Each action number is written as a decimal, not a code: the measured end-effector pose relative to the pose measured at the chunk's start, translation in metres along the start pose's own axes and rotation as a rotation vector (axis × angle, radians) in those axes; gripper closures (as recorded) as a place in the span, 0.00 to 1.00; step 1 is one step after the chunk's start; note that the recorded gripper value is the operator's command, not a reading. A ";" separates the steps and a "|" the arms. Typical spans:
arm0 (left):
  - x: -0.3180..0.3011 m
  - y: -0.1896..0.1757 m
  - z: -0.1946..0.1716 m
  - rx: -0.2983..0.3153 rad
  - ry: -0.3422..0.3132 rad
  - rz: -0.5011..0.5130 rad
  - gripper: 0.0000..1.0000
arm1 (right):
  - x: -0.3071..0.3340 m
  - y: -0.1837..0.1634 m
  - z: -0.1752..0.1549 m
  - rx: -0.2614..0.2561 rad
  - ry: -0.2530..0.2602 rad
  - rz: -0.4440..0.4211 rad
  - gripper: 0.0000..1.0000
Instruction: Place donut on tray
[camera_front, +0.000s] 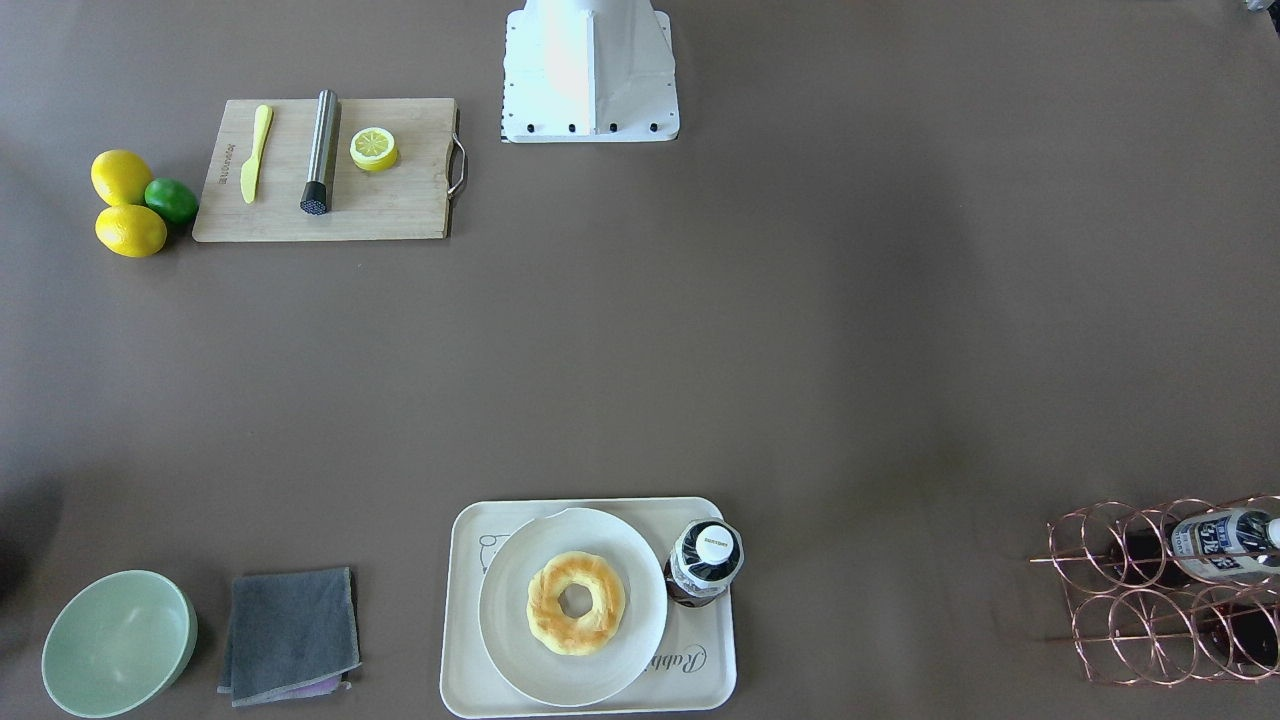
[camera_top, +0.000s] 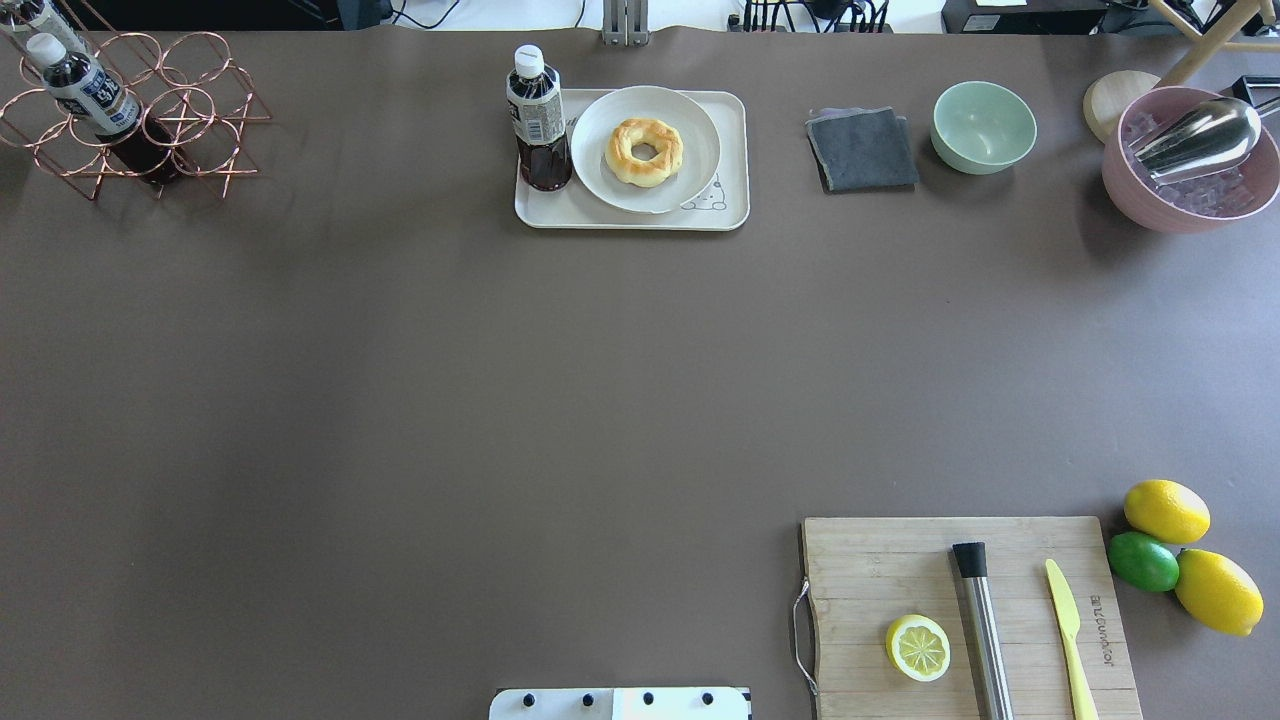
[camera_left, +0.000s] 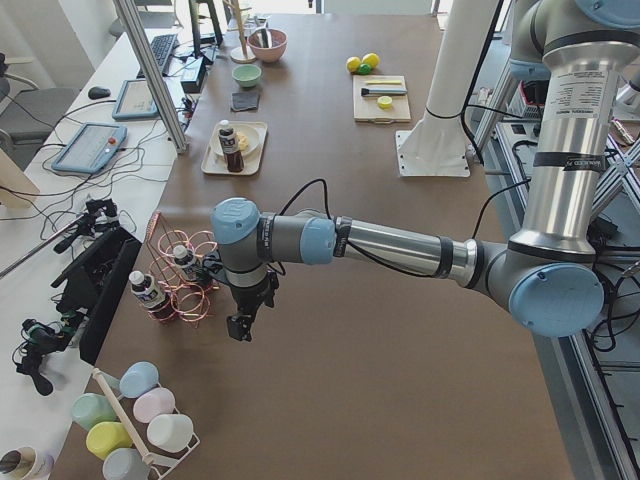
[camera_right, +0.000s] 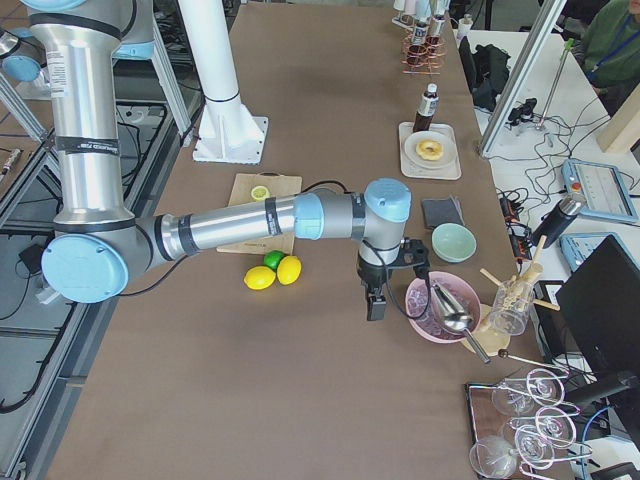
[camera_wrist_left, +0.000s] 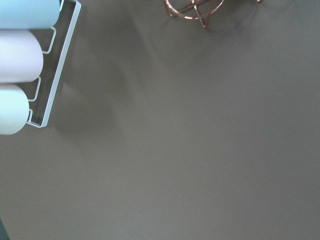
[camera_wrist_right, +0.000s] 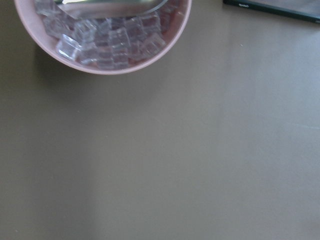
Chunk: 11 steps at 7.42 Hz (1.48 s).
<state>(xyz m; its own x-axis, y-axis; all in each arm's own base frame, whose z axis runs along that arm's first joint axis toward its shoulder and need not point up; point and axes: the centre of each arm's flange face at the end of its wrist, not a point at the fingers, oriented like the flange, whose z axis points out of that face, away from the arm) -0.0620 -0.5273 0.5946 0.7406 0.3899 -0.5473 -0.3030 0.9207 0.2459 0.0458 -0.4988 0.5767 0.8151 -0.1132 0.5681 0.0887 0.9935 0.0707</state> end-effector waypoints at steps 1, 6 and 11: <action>-0.009 0.010 0.004 -0.012 -0.007 -0.020 0.00 | 0.038 0.030 0.004 -0.011 0.006 0.015 0.00; -0.029 0.044 0.028 -0.058 0.007 -0.087 0.00 | 0.085 0.083 0.014 -0.020 0.001 0.084 0.00; -0.029 0.051 0.032 -0.066 0.013 -0.092 0.00 | 0.086 0.084 0.015 -0.022 -0.001 0.086 0.00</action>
<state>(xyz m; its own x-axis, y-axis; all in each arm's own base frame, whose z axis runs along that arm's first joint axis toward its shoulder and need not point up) -0.0794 -0.4921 0.6490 0.7592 0.3033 -0.5759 -0.2731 0.9516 0.1410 0.1147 -0.4251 0.6434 0.8198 -0.0273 0.5720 0.0307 0.9995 0.0038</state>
